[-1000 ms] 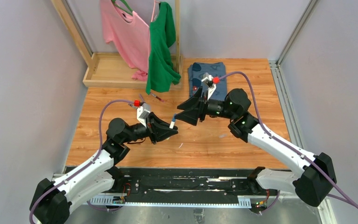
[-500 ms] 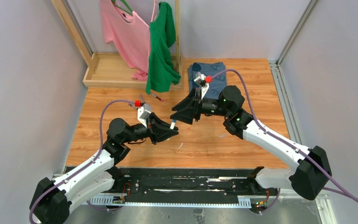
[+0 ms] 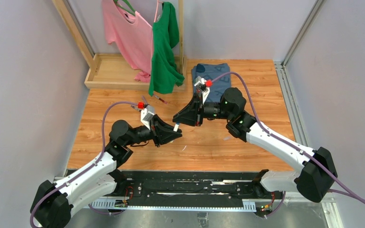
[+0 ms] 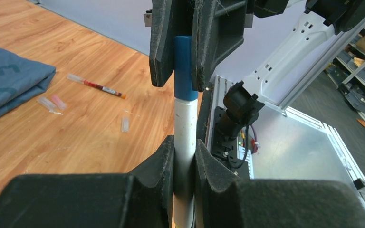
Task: Insert the pens into the pen caps
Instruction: Press the pen cap onto the pen.
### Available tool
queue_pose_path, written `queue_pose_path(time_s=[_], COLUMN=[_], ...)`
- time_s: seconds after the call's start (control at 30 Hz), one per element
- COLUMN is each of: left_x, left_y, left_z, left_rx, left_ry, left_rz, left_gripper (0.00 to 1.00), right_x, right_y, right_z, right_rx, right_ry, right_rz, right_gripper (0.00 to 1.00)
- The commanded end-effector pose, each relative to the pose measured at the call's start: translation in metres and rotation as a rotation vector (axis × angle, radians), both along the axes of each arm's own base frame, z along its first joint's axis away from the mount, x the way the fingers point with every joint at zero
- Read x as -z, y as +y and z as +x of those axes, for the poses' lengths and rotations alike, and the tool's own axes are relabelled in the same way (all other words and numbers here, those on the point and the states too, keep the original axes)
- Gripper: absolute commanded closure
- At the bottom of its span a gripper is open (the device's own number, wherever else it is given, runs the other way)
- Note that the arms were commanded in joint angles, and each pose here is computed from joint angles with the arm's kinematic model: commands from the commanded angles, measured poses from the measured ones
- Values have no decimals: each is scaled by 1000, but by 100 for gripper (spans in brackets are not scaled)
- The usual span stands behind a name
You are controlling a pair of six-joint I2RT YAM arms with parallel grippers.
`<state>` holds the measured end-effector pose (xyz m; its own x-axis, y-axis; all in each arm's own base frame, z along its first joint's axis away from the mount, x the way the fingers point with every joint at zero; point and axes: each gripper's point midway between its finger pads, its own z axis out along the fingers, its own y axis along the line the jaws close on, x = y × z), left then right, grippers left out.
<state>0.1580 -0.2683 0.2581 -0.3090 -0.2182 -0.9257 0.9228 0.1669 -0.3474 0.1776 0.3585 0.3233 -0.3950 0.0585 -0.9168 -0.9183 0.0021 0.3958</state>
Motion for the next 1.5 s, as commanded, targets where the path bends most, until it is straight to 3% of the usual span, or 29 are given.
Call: queue_pose_path(time_s=[0.0,0.13,0.83,1.47], left_x=[-20,-22,-46,-68], left_y=[-1,0,10,21], left_z=[-2,3,15,22], left_rx=[8,-27,-131,-167], left_ry=[-59,-49,-109,-130], left_rz=[-40,-50,-100,-177], left_gripper=[100,100,100,100], right_x=[3,13,102,162], right_y=[4,4,8,-5], right_z=[-7,-7,-36,-89], right_rx=[-25,-16,-49,-185], right_ry=[-19,5,329,471], right_rz=[-30,-58,-254,-433], right_gripper=[90,99,99,99])
